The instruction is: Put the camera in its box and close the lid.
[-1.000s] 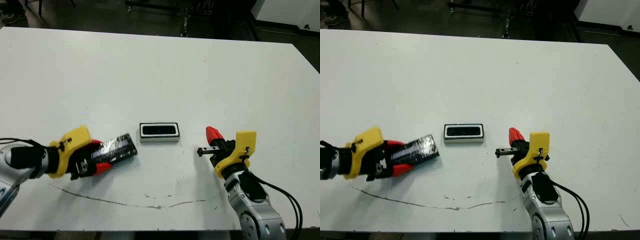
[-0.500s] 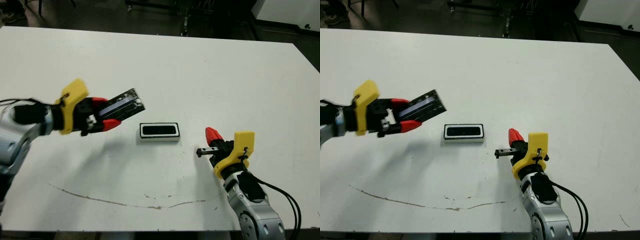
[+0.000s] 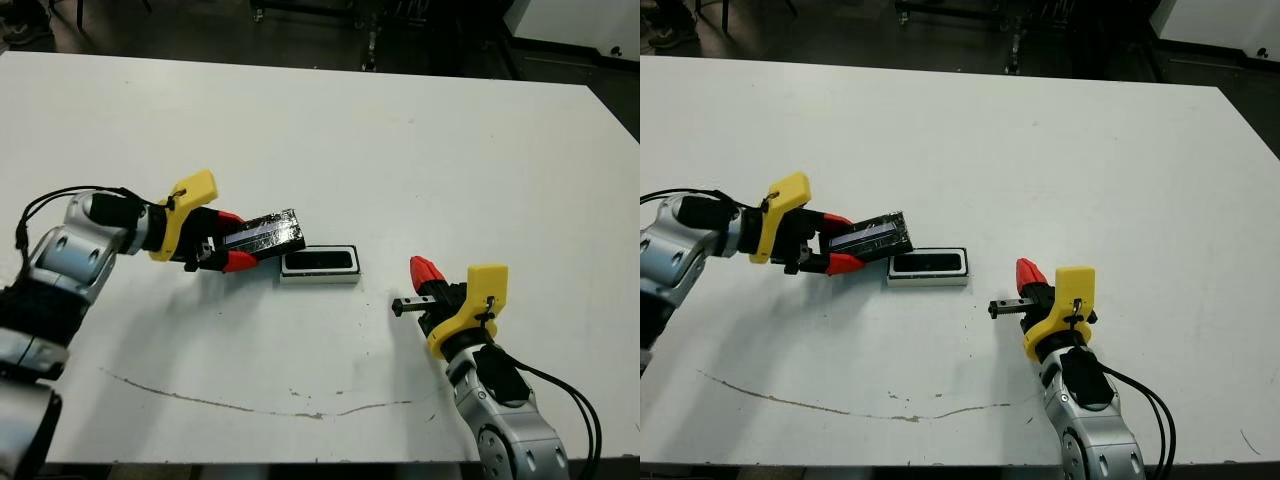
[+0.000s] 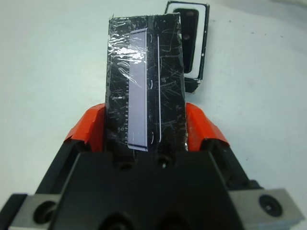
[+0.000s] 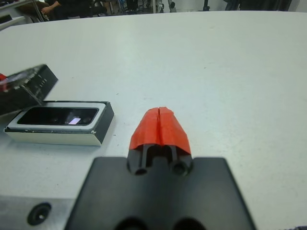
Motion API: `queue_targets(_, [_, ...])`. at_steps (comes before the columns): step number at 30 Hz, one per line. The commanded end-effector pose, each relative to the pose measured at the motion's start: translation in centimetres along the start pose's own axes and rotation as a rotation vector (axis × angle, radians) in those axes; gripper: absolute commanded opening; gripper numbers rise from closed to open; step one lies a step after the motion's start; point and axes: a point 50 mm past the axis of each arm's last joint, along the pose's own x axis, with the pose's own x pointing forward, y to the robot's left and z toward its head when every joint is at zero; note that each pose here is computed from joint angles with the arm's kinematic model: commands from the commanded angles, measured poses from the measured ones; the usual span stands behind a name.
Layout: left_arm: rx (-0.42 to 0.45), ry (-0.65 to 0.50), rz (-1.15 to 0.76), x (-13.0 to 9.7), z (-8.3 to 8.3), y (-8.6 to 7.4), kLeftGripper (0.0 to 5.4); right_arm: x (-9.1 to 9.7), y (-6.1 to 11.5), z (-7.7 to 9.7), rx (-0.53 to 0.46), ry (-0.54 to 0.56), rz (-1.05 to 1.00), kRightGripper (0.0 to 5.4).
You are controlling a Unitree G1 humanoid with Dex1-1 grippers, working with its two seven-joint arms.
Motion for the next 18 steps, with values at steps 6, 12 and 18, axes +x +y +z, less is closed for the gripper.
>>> queue_targets(6, [0.022, 0.057, -0.056, 0.9, -0.5, 0.5, 3.17, -0.2, -0.3, -0.2, -0.012, 0.005, -0.009, 0.00])
queue_targets(12, [-0.013, 0.072, -0.088, 1.3, -1.0, 0.6, 3.17, -0.2, -0.3, -0.3, -0.006, 0.008, -0.009, 0.00])
queue_targets(18, [-0.057, 0.079, -0.182, 1.5, -1.1, 0.4, 3.17, -0.2, -0.3, -0.3, -0.013, 0.011, -0.008, 0.00])
